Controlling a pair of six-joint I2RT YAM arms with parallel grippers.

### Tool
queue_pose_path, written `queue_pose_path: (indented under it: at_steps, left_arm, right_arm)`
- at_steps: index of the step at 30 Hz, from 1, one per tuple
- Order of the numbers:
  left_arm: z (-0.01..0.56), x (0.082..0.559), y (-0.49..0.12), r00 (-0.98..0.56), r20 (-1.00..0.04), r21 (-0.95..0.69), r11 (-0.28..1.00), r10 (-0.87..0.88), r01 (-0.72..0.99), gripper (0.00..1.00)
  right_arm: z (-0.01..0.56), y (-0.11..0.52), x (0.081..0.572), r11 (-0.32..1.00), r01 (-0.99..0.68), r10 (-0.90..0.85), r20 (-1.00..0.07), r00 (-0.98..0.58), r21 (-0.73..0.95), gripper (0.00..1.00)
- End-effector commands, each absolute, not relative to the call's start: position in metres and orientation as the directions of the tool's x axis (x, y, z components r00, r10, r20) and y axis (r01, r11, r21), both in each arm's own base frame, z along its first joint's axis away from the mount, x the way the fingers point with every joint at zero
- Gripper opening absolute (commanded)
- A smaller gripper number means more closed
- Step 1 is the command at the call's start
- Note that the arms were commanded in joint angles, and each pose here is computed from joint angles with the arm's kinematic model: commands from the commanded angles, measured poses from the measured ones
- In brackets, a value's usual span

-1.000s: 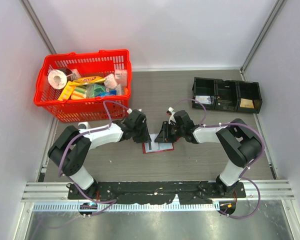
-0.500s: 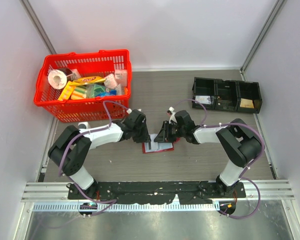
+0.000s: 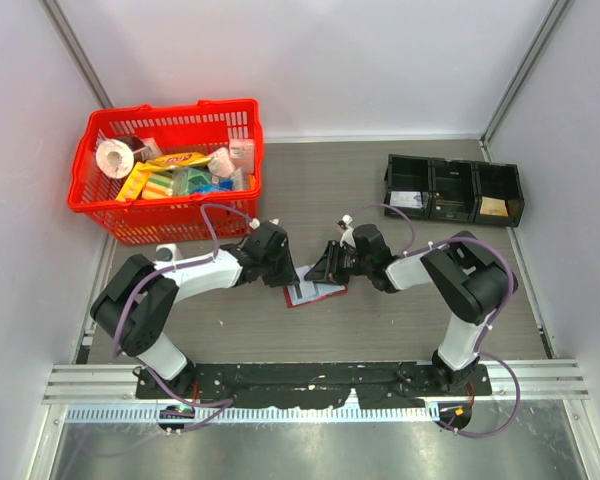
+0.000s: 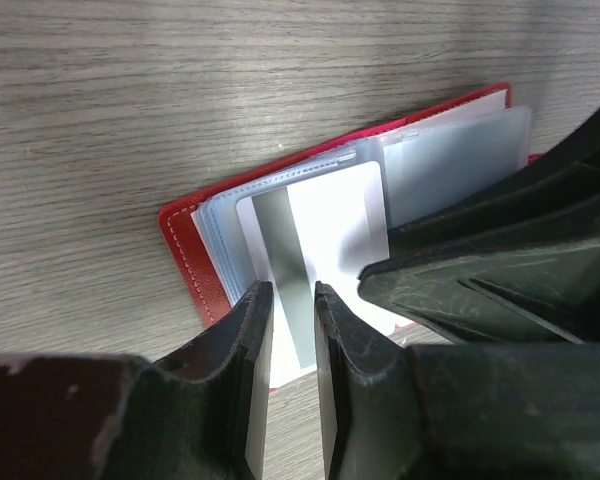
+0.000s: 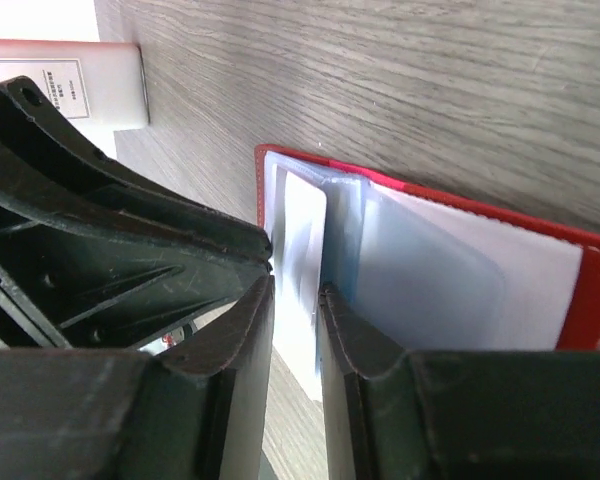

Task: Take the credit cards out of the card holder
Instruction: Remove the credit card from the card holder.

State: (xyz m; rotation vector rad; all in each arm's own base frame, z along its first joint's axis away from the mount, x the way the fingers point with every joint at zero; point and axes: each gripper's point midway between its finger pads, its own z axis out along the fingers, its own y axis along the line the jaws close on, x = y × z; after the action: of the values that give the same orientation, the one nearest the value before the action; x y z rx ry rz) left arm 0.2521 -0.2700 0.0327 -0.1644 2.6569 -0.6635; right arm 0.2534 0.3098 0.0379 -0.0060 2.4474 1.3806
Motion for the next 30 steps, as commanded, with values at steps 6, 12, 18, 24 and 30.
queue_pose_path:
  at_steps: [6,12,18,24,30]
  left_arm:
    - [0.037,0.245,-0.265,-0.904,-0.37,-0.464,0.886,-0.213,-0.018,0.31]
    - [0.041,0.247,-0.241,-0.89,-0.411,-0.354,0.934,-0.198,-0.045,0.35]
    - [0.028,0.246,-0.235,-0.907,-0.385,-0.282,0.958,-0.169,-0.059,0.35]
    - [0.014,0.241,-0.235,-0.932,-0.338,-0.24,0.97,-0.128,-0.046,0.33]
    - [0.005,0.234,-0.227,-0.945,-0.321,-0.152,0.988,-0.069,-0.021,0.29]
  right_arm:
    - [0.044,0.328,0.248,0.422,-0.19,0.15,-0.275,-0.95,0.886,0.18]
    - [0.042,0.326,0.244,0.422,-0.191,0.141,-0.273,-0.952,0.886,0.19]
    - [0.041,0.326,0.243,0.419,-0.196,0.137,-0.275,-0.952,0.887,0.19]
    - [0.041,0.327,0.242,0.408,-0.192,0.14,-0.269,-0.953,0.893,0.22]
    - [0.044,0.322,0.243,0.397,-0.191,0.152,-0.27,-0.951,0.898,0.24]
